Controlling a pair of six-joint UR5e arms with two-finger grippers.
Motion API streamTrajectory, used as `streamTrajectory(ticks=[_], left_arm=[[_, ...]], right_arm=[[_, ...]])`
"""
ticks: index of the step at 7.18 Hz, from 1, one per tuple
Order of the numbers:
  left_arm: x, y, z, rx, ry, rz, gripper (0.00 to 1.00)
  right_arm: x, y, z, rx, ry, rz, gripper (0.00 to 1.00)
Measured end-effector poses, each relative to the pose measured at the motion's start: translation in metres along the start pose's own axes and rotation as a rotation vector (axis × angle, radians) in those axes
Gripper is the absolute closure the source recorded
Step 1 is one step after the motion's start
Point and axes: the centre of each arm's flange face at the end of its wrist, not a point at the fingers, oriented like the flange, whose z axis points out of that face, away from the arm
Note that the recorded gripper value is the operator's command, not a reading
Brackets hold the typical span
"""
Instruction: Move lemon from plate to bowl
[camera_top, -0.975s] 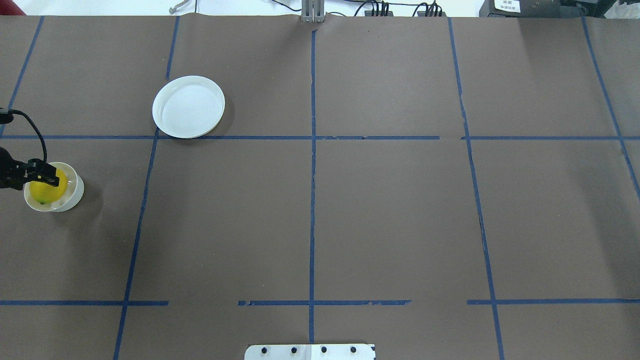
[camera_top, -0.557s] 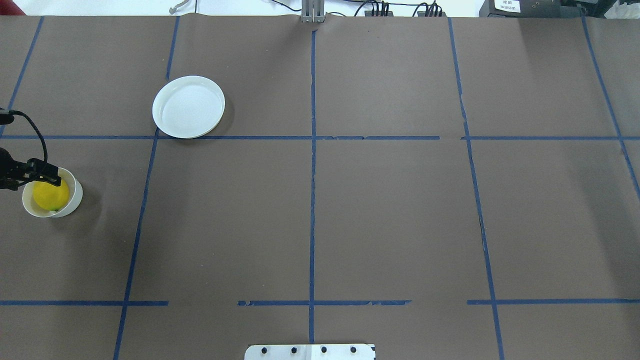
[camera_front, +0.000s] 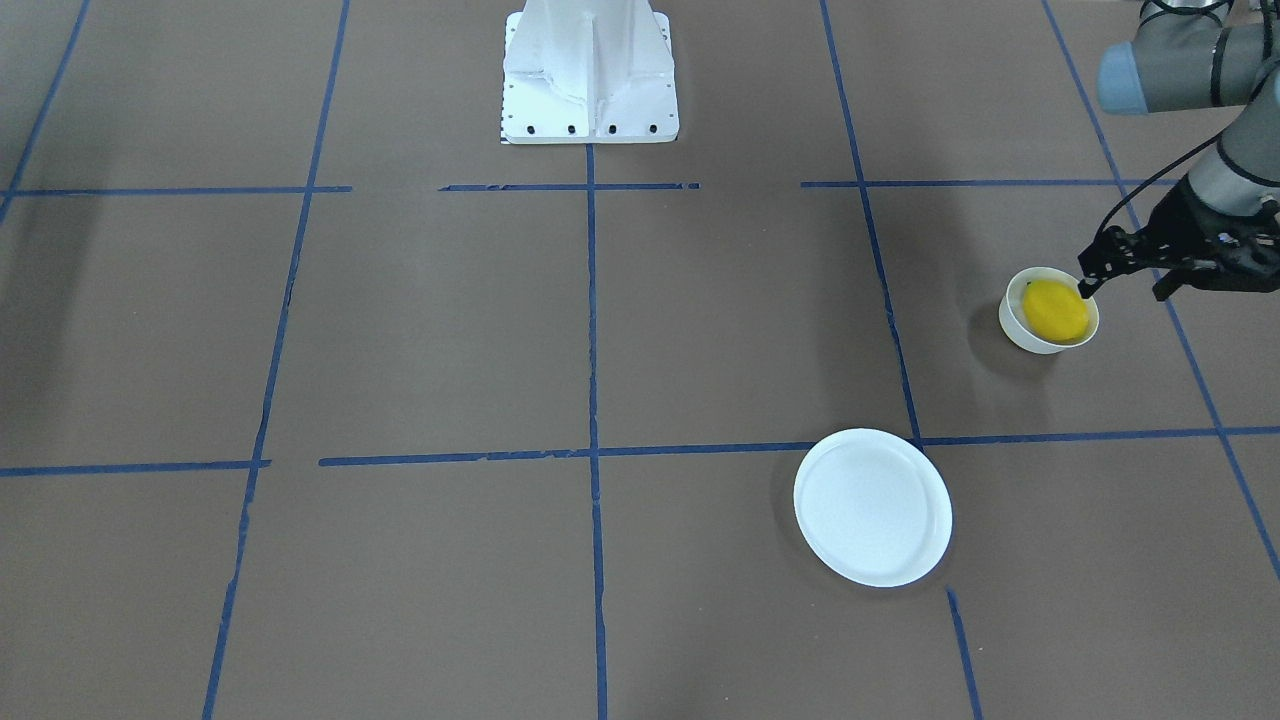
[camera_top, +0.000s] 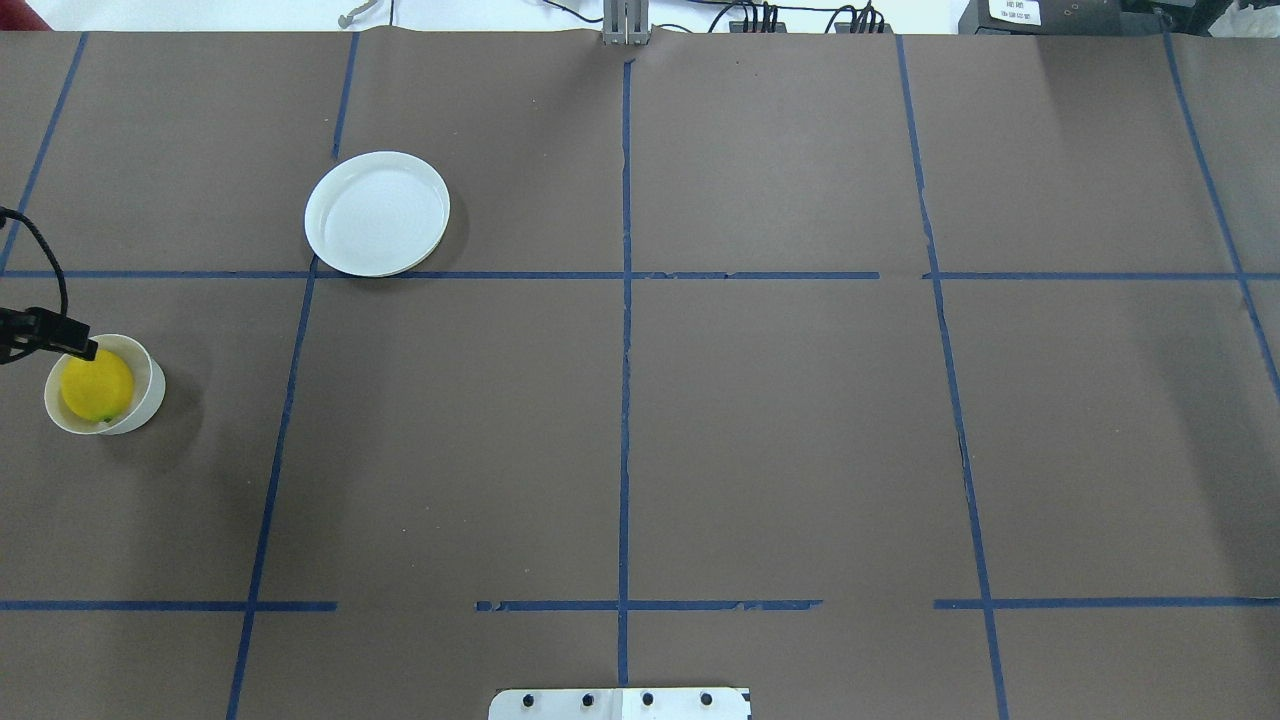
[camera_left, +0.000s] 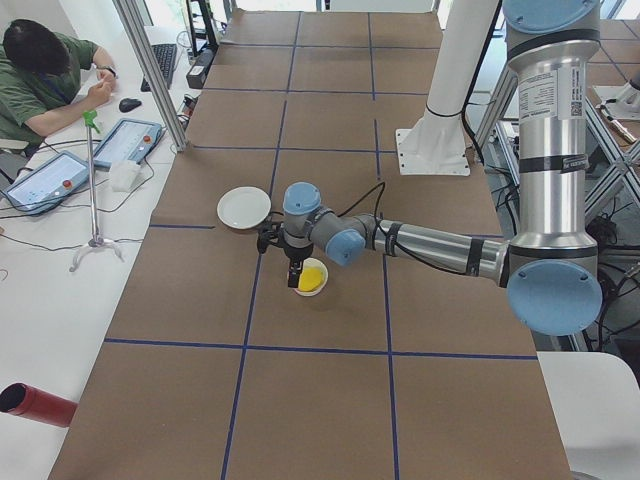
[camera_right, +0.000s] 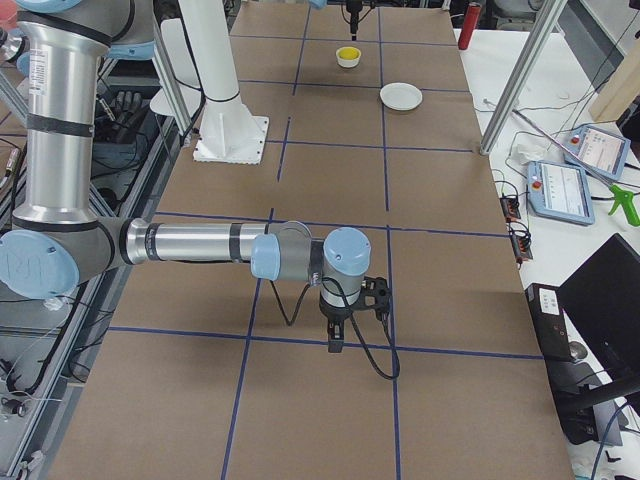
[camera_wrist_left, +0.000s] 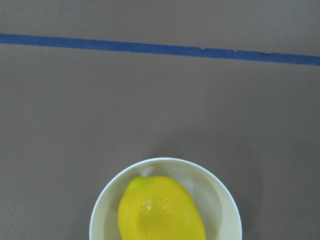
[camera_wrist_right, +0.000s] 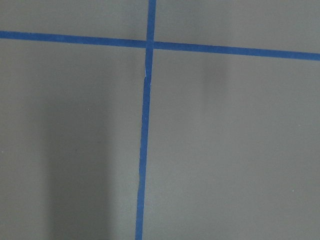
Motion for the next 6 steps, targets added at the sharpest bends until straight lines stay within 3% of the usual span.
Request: streamTrajectory(ticks=[2,3,4,6], left_arm=[[-0.087,-0.005,-0.053,-0.009,-0.092,0.097,0.0],[-0.13,0.001,-0.079,-0.03,-0.119,0.087,0.0],[-0.166,0.013,-0.098,-0.055,-0.111,0.047,0.0],[-0.201,0.046,-0.1,-0.104,-0.046,-0.039,0.0]], right_arm=[[0.0,0.0,0.0,0.0,0.0,0.0,0.0],[0.0,0.0,0.0,0.0,0.0,0.0,0.0],[0.0,0.0,0.0,0.0,0.0,0.0,0.0],[0.0,0.0,0.0,0.0,0.0,0.0,0.0]])
